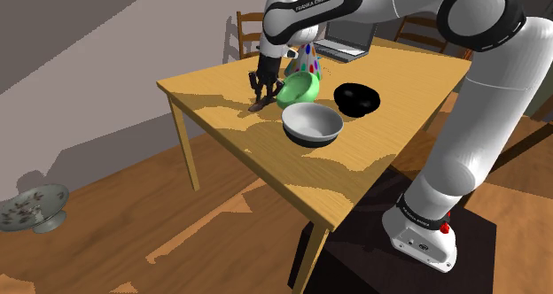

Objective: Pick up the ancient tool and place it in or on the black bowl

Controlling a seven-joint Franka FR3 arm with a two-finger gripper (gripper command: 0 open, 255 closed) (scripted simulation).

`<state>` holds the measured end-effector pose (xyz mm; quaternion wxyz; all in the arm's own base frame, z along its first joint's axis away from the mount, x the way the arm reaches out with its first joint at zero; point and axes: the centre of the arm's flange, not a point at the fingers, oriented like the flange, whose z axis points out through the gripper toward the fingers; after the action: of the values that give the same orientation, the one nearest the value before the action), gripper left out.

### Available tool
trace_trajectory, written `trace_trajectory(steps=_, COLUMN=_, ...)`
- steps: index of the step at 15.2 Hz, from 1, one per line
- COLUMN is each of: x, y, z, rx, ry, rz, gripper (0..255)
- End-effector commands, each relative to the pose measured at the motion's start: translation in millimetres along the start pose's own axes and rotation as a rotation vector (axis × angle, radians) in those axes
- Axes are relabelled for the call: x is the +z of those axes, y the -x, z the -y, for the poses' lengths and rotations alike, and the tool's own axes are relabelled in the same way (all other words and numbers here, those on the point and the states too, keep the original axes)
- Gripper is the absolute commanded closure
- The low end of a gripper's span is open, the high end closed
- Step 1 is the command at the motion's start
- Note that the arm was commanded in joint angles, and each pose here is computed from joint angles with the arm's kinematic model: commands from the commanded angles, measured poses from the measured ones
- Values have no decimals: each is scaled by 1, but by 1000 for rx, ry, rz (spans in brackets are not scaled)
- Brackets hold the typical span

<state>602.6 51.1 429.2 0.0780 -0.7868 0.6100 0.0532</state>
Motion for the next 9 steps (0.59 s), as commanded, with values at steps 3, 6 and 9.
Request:
trace_trajectory(steps=3, x=13, y=-14, z=4, rx=6, ry=14, rz=-1, gripper=255)
trace_trajectory(steps=6, x=-3, y=-11, z=5, rx=6, ry=14, rz=-1, gripper=255)
trace_trajectory(steps=9, x=-18, y=-8, z=6, rx=6, ry=14, rz=-1, gripper=255)
